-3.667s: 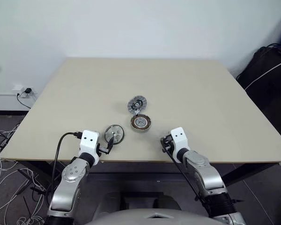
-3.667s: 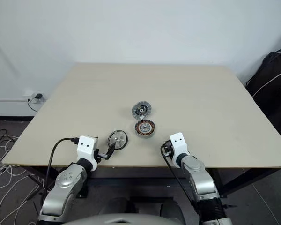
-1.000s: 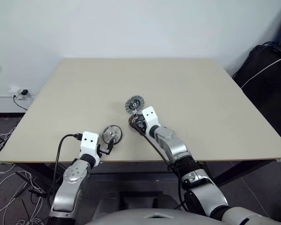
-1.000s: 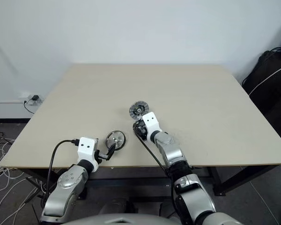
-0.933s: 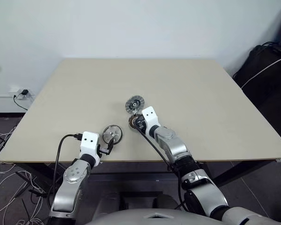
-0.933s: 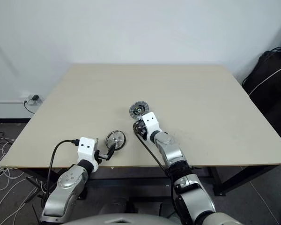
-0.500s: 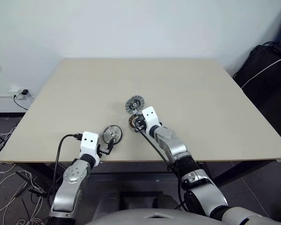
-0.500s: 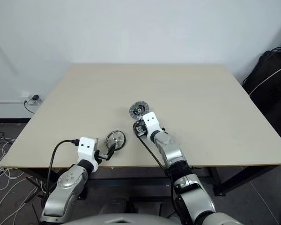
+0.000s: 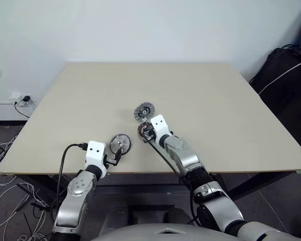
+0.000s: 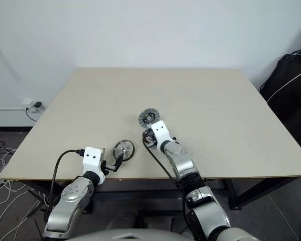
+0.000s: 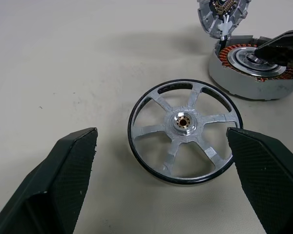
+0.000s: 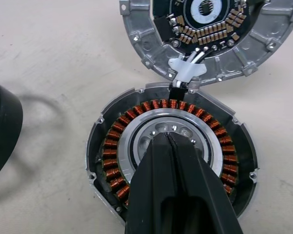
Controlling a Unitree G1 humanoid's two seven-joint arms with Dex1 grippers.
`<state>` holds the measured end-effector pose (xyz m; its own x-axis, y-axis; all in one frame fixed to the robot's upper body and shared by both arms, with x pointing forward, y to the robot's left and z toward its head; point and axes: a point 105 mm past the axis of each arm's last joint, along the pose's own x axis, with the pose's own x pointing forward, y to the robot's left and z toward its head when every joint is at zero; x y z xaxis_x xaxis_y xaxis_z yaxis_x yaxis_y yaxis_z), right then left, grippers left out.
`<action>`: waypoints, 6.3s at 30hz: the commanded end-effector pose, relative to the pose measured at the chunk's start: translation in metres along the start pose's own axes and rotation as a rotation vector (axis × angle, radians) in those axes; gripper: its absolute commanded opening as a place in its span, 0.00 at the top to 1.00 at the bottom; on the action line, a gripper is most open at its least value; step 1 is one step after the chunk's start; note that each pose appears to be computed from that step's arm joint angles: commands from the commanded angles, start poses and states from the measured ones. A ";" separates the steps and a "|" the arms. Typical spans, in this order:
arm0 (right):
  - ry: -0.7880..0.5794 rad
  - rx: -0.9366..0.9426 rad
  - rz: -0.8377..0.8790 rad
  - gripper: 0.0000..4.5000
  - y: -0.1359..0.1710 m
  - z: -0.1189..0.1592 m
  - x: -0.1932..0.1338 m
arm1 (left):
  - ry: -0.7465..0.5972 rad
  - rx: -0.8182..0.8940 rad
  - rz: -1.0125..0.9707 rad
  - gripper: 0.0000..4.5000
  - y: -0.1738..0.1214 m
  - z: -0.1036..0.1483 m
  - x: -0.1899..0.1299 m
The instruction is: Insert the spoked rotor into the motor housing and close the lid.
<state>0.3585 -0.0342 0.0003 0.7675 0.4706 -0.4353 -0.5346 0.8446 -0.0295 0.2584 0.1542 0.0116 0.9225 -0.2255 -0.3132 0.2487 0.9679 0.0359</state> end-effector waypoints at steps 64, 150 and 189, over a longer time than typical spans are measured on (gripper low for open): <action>-0.040 -0.117 -0.089 0.99 -0.012 0.017 0.005 | -0.037 -0.023 0.022 0.00 0.000 0.006 -0.003; -0.216 -0.075 -0.015 0.99 -0.018 0.027 -0.084 | 0.062 -0.830 -0.056 0.00 -0.031 0.012 0.051; -0.215 -0.087 0.025 1.00 -0.015 0.025 -0.099 | -0.201 -1.306 -0.511 0.90 -0.080 0.088 0.061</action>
<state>0.2978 -0.0866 0.0515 0.7979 0.5316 -0.2842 -0.5751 0.8126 -0.0949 0.3152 0.0980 0.0453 0.9040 -0.4270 -0.0220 0.1324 0.3285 -0.9352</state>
